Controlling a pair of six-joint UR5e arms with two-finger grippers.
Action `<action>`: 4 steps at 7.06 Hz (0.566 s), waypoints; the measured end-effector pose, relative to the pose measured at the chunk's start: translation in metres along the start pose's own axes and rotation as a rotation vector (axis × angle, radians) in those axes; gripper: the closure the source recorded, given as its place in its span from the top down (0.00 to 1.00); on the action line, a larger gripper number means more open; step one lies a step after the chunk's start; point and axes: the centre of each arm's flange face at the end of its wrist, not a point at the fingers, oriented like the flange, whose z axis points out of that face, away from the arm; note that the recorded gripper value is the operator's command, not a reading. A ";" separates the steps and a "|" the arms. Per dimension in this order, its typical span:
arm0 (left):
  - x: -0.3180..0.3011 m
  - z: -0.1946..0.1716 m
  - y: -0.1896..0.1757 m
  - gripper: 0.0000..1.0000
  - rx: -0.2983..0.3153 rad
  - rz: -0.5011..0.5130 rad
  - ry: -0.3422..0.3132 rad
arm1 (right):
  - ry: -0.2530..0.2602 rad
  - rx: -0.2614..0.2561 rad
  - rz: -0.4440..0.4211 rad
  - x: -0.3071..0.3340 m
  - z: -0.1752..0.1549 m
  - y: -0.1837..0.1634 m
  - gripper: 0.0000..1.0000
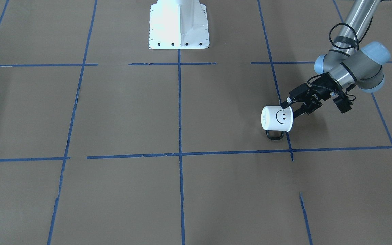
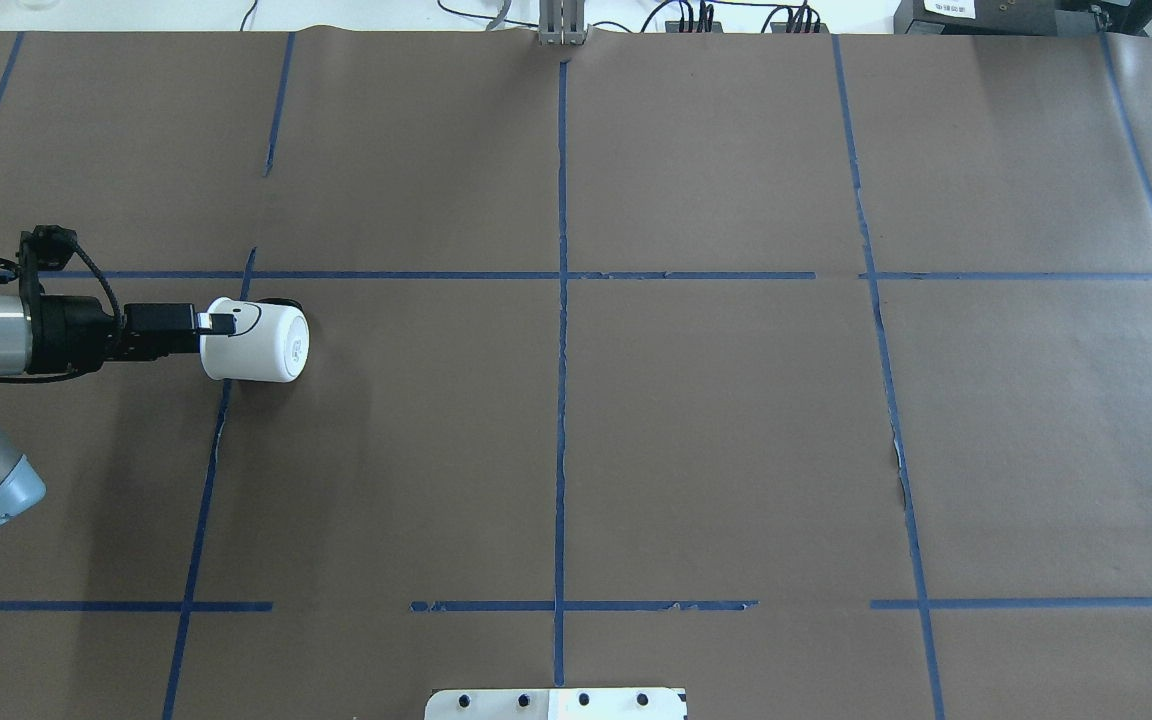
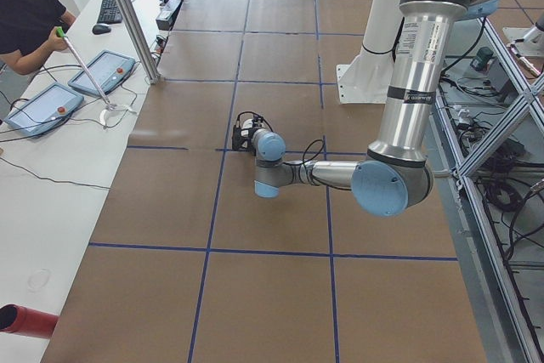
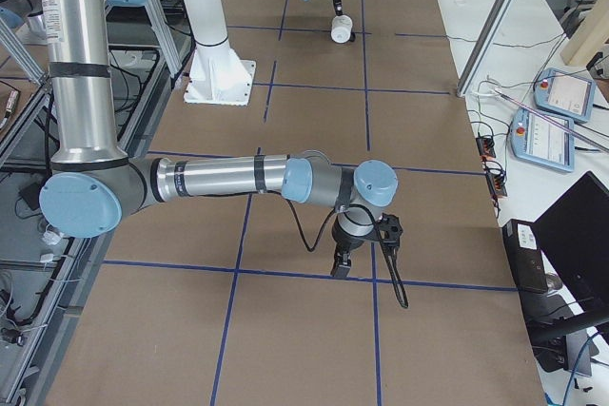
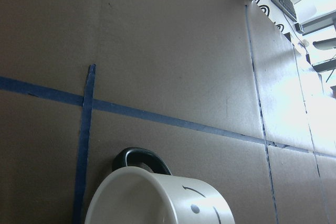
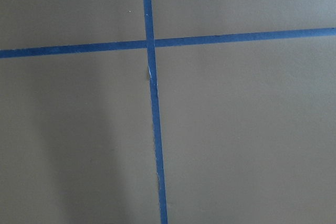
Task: Flip mug
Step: 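Close the left gripper on the rim of the white mug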
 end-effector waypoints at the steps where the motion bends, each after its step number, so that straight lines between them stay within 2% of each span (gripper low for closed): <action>1: -0.001 0.001 0.003 1.00 -0.031 0.010 -0.001 | 0.000 0.000 0.000 0.000 0.000 0.000 1.00; 4: 0.008 0.008 -0.001 0.98 -0.046 0.019 0.012 | 0.000 0.000 0.000 0.000 0.000 0.000 1.00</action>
